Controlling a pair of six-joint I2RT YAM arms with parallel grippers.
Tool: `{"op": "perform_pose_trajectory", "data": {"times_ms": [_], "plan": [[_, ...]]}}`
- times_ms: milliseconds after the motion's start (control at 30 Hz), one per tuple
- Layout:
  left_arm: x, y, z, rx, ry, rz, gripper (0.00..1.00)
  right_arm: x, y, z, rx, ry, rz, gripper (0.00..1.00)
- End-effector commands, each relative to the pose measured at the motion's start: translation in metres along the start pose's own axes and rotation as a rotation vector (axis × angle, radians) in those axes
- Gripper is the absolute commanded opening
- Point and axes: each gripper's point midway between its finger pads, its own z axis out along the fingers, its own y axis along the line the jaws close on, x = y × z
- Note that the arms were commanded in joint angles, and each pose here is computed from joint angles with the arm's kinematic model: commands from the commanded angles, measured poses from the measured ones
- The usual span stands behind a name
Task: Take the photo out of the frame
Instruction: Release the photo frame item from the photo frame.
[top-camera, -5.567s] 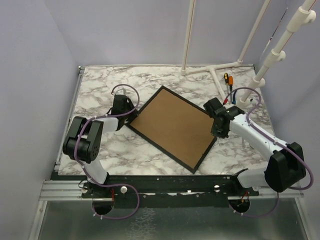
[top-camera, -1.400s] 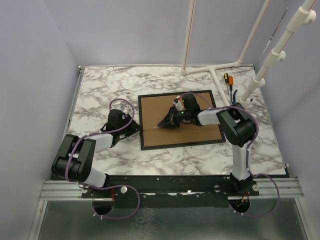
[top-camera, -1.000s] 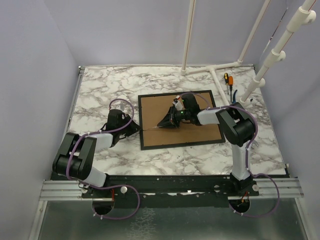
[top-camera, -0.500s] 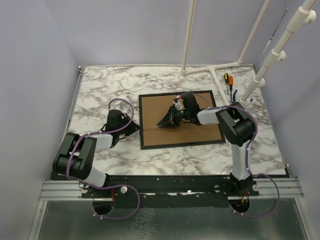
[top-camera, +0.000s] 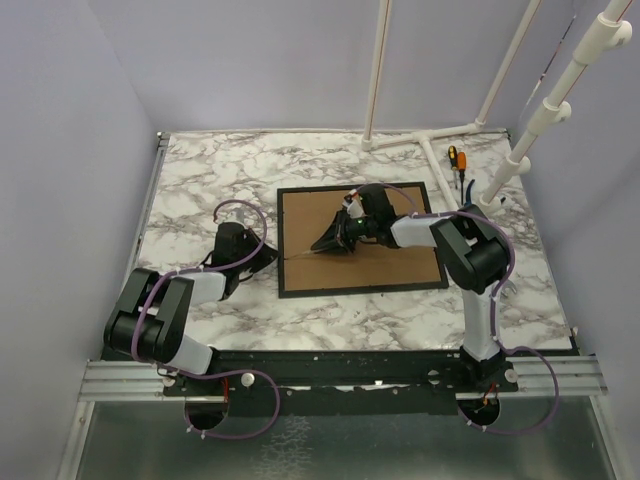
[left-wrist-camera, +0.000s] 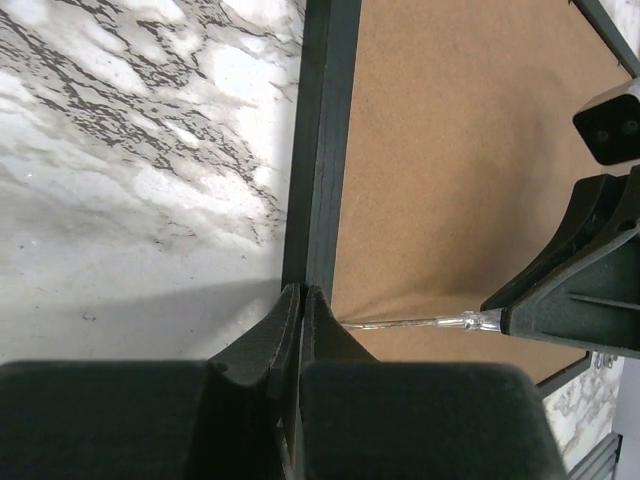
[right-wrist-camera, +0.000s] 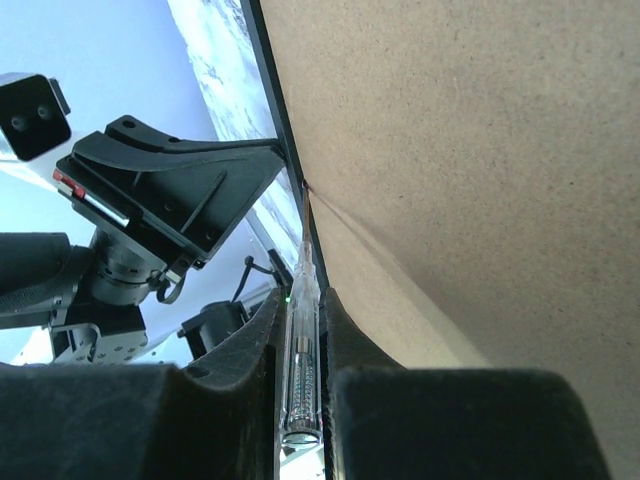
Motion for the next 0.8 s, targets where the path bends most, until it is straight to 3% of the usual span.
{"op": "perform_pose_trajectory", "data": {"times_ms": [0, 400, 767], "plan": [[0.036, -0.008, -0.006, 0.033, 0.111, -0.013, 0.0, 0.017, 0.017, 0.026, 0.002, 0.023, -0.037, 0.01], [0.044, -0.013, -0.006, 0.045, 0.12, -0.017, 0.0, 0.011, 0.041, 0.029, 0.083, -0.037, -0.061, 0.01], [0.049, -0.024, -0.007, 0.072, 0.134, -0.009, 0.0, 0.003, 0.063, 0.028, 0.266, -0.102, -0.075, 0.01]]}}
